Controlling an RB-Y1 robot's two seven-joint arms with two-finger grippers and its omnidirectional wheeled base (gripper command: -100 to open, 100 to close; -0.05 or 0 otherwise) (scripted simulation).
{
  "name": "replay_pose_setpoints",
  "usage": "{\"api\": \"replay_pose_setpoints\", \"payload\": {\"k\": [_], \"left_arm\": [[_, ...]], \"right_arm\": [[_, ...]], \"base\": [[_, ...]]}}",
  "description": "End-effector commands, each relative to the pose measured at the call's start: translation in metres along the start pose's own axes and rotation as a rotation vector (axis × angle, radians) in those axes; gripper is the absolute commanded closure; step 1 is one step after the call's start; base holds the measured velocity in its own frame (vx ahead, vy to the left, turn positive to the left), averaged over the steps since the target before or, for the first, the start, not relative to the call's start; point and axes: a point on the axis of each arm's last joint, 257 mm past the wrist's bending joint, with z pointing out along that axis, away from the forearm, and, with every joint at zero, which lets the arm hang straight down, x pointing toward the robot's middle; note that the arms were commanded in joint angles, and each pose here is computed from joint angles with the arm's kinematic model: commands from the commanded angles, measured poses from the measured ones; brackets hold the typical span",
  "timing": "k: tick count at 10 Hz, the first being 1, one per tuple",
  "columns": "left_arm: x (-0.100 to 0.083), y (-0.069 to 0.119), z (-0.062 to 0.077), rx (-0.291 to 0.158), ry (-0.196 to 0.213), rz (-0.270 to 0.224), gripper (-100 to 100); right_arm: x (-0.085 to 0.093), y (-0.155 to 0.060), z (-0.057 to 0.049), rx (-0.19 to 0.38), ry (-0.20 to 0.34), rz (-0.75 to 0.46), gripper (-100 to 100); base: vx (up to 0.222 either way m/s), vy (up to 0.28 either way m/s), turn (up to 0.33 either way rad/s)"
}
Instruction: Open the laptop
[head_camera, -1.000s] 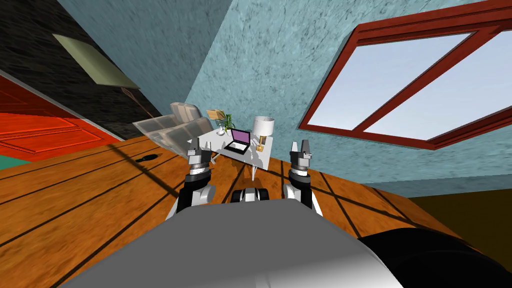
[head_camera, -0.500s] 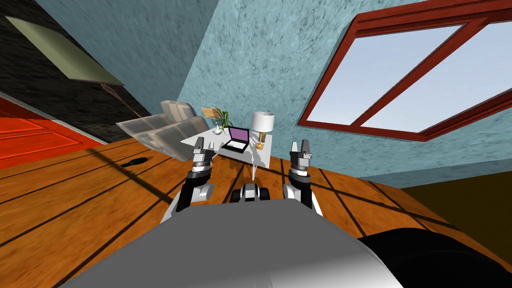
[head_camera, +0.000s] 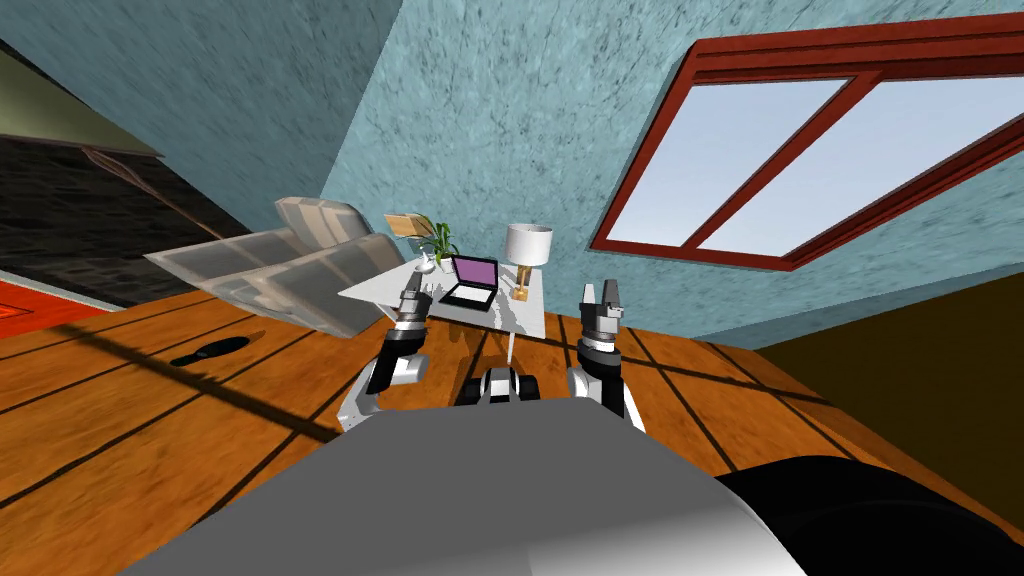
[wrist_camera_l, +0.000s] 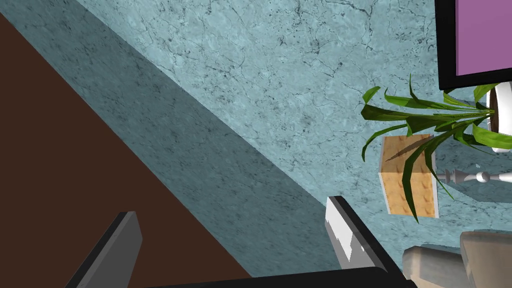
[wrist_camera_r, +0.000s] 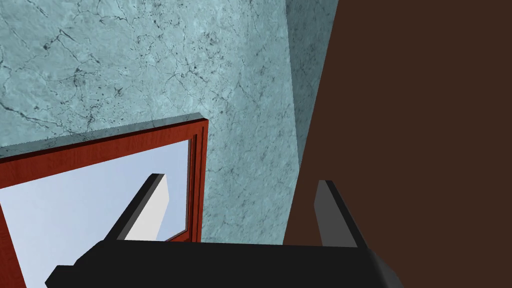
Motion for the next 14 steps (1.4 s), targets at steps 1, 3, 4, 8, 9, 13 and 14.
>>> {"api": "replay_pose_setpoints", "payload": {"k": [1,3,4,8,9,13,14], "left_arm": [[-0.005,0.023,0.012,-0.045,0.005,0.04,-100],[-0.01,0.042,0.023,-0.081,0.005,0.068,-100],[-0.013,0.052,0.029,-0.101,0.002,0.082,-100],[-0.023,0.083,0.046,-0.166,-0.011,0.114,-100],[-0.026,0.094,0.051,-0.19,-0.017,0.121,-100],[-0.035,0.126,0.066,-0.268,-0.039,0.133,-100],[-0.037,0.138,0.07,-0.295,-0.046,0.135,-100]], "right_arm": [[0.0,0.0,0.0,0.0,0.0,0.0,0],[0.0,0.0,0.0,0.0,0.0,0.0,0],[0.0,0.0,0.0,0.0,0.0,0.0,0],[0.0,0.0,0.0,0.0,0.0,0.0,0],[0.0,0.0,0.0,0.0,0.0,0.0,0],[0.0,0.0,0.0,0.0,0.0,0.0,0],[0.0,0.0,0.0,0.0,0.0,0.0,0]], "base": [[0.051,0.125,-0.227],[0.049,0.145,-0.187],[0.034,0.156,-0.212],[0.031,0.119,-0.147],[0.04,0.142,-0.245],[0.019,0.141,-0.148],[0.012,0.139,-0.222]]}}
